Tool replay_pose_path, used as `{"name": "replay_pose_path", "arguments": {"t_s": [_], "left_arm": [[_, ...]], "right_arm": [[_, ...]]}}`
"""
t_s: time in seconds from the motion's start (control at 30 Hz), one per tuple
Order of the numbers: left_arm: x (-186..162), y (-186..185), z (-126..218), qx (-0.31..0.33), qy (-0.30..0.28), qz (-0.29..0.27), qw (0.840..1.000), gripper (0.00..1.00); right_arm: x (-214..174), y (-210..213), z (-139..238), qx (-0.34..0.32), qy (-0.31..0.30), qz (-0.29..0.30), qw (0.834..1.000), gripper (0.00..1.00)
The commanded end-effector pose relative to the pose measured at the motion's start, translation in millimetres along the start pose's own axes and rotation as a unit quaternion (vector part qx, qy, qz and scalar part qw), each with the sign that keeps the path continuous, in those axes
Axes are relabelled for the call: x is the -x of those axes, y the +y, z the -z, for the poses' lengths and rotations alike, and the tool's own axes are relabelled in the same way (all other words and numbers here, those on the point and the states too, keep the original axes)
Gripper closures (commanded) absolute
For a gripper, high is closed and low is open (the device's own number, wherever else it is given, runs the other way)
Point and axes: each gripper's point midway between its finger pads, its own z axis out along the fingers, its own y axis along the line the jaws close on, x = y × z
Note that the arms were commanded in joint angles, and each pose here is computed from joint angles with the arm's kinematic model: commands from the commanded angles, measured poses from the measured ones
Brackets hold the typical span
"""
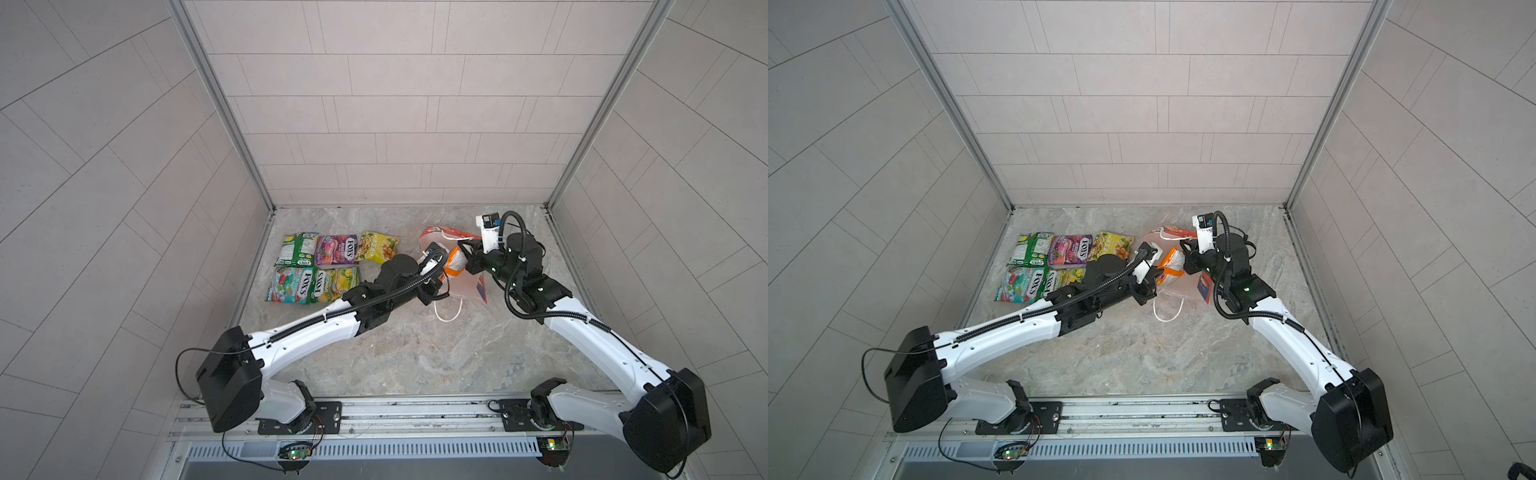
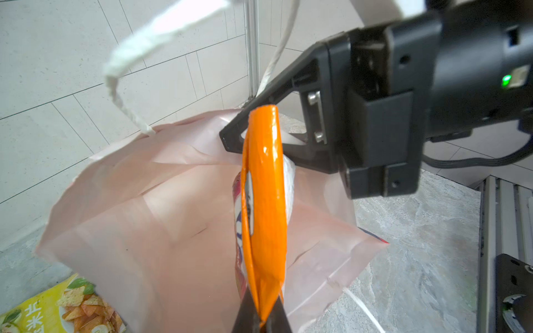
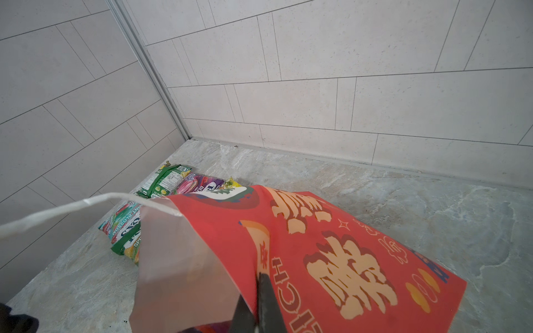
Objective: Take the snacks out of the paper bag
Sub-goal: 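Carry the orange packet to the other packets while the right gripper lifts the bag upright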
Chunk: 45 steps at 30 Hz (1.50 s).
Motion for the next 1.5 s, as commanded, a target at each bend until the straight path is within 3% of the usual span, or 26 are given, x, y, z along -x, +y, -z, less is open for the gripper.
{"name": "replay_pose_path", "arguments": {"t_s": [0.0, 0.27, 0.73, 0.87, 1.07, 1.23, 1.47], "left_arm": [[50.7, -2.5, 22.3, -0.009, -0.088, 0.007, 0.996, 1.0], [56.1, 16.5, 55.3, 0.042, -0.085, -0.014, 0.995, 1.0], [102.6, 74.9, 158.8, 0.198, -0.1, -0.015, 0.975, 1.0], [92.8, 99.1, 166.2, 0.272, -0.049, -0.004, 0.961, 1.0], [53.0, 134.6, 164.0, 0.385, 0.062, 0.014, 0.921, 1.0], [11.3, 149.5, 146.1, 0.405, 0.154, 0.03, 0.901, 1.0], [-46.9, 146.4, 101.7, 0.401, 0.268, 0.044, 0.875, 1.0]], "right_arm": [[-12.9, -7.4, -3.0, -0.017, 0.03, -0.017, 0.999, 1.0], [-14.4, -33.2, -3.1, -0.057, 0.038, -0.045, 0.997, 1.0], [-5.2, -75.7, 6.0, -0.119, 0.015, -0.118, 0.986, 1.0], [14.3, -77.0, 8.2, -0.122, 0.005, -0.149, 0.981, 1.0], [31.6, -77.6, 8.0, -0.126, 0.004, -0.231, 0.965, 1.0], [41.6, -90.3, 8.7, -0.125, -0.015, -0.311, 0.942, 1.0], [48.8, -113.5, 10.3, -0.112, -0.075, -0.424, 0.896, 1.0]]}}
